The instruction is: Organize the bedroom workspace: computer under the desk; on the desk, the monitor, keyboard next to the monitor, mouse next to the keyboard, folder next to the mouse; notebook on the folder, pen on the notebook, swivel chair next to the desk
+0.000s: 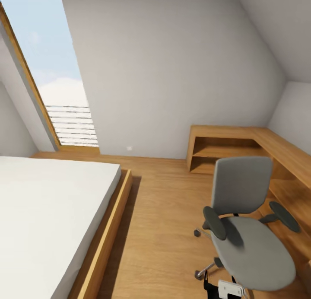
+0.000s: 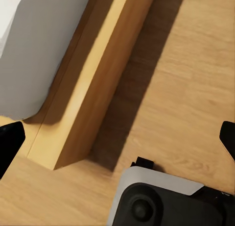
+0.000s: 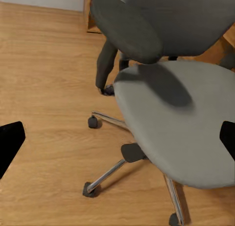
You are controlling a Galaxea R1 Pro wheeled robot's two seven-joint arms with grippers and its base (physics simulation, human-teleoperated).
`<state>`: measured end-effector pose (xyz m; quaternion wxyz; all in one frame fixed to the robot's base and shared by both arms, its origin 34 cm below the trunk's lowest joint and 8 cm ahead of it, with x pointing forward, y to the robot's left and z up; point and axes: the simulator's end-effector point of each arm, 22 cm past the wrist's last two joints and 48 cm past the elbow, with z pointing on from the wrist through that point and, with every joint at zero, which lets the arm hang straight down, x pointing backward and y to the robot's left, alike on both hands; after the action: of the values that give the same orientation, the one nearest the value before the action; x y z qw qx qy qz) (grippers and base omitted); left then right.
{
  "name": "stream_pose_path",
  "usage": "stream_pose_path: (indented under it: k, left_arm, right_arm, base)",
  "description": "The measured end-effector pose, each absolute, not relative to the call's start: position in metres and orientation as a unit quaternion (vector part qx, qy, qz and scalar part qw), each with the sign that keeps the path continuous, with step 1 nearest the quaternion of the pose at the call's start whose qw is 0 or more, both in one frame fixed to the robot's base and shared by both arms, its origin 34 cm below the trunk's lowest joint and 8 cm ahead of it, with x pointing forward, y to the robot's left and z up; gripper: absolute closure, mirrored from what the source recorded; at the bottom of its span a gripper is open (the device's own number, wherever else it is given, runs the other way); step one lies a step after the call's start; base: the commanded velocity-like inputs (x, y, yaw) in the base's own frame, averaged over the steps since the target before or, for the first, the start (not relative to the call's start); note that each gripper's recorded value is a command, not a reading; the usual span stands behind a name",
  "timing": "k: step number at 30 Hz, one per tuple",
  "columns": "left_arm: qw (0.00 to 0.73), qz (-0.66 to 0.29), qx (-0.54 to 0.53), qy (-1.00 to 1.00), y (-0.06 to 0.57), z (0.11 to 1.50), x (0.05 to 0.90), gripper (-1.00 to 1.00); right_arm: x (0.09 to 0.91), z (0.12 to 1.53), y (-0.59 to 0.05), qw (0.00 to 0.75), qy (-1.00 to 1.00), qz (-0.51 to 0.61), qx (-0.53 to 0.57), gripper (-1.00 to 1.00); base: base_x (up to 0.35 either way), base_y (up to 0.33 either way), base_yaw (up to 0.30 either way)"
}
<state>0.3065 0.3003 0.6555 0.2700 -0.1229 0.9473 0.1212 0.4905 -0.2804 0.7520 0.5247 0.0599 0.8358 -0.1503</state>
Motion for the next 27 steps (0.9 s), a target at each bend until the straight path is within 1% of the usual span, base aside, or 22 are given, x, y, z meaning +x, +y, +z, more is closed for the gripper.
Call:
stream_pose_path:
  k: [5,11,16,22,27]
  left_arm:
    - [0.27,0.121,-0.123,0.947,0.3004,0.6555,0.3067,-1.0]
    - [0.271,0.121,-0.123,0.947,0.3003,0.6555,0.3071,-1.0]
    - [0.271,0.121,-0.122,0.947,0.3,0.6555,0.3074,-1.0]
    - [0.271,0.12,-0.121,0.947,0.2995,0.6558,0.308,-1.0]
    - [0.272,0.12,-0.121,0.947,0.2995,0.6562,0.3084,-1.0]
  right_arm:
    - [0.49,0.7519,-0.2829,0.524,0.836,-0.152,0.061,-1.0]
    - [0.4901,0.7516,-0.2839,0.524,0.836,-0.153,0.061,-1.0]
    - [0.4903,0.7519,-0.2841,0.524,0.835,-0.153,0.061,-1.0]
    - [0.4907,0.7526,-0.2843,0.525,0.835,-0.153,0.061,-1.0]
    - [0.4908,0.7531,-0.2844,0.525,0.835,-0.153,0.062,-1.0]
  base:
    - [0.291,0.0,0.074]
    - [0.1,0.0,-0.025]
    - [0.029,0.0,-0.169]
    - [0.013,0.005,-0.232]
    - [0.135,0.122,-0.191]
